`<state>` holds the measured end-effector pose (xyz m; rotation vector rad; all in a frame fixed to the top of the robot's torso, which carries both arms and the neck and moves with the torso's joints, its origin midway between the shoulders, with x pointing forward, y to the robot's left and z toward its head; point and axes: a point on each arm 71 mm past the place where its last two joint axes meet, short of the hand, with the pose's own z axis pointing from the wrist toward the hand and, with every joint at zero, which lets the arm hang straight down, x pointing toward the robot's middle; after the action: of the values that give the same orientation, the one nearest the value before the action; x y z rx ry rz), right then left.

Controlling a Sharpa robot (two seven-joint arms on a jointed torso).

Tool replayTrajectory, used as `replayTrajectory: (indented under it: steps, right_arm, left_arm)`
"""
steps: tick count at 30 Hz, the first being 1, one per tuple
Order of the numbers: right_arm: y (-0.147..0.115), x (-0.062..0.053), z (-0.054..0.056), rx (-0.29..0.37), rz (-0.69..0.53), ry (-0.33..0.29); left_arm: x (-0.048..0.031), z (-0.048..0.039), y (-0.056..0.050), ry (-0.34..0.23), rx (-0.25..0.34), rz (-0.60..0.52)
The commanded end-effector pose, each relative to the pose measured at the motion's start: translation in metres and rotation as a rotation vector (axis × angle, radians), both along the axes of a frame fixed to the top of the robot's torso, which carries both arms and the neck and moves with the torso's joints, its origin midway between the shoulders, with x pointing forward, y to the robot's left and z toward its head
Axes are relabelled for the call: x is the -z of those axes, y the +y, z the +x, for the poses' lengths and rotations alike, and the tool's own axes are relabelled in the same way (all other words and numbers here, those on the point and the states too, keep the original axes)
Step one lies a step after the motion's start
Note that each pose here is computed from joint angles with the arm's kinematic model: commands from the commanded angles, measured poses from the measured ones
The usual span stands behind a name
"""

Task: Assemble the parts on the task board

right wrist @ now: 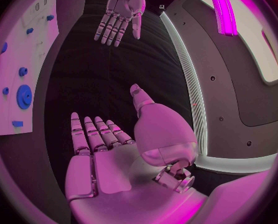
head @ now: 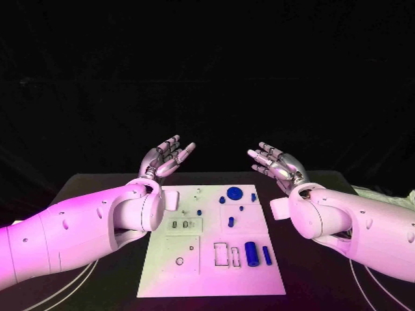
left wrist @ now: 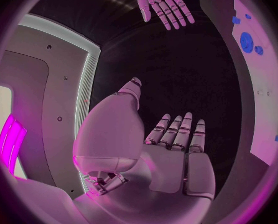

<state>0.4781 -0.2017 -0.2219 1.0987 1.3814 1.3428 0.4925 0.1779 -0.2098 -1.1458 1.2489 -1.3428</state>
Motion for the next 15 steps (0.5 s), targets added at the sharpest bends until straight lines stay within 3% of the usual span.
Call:
replayTrajectory:
  steps: [1, 6, 7, 15]
  right_arm:
    - [0.01, 0.002, -0.002, -0.189, -0.053, 0.017]
    - [0.01, 0.002, -0.001, -0.213, -0.063, 0.02]
    - [-0.005, -0.006, 0.008, -0.149, -0.182, -0.122]
    - [-0.011, -0.02, 0.016, -0.138, -0.324, -0.252]
  left_arm:
    - [-0.0029, -0.0004, -0.005, -0.029, 0.058, -0.018]
    - [-0.0029, -0.0004, -0.005, -0.029, 0.058, -0.018]
    - [-0.0061, -0.0011, 0.013, -0.03, 0.046, -0.012]
    - [-0.0148, -0.0083, 0.026, -0.051, 0.062, -0.023]
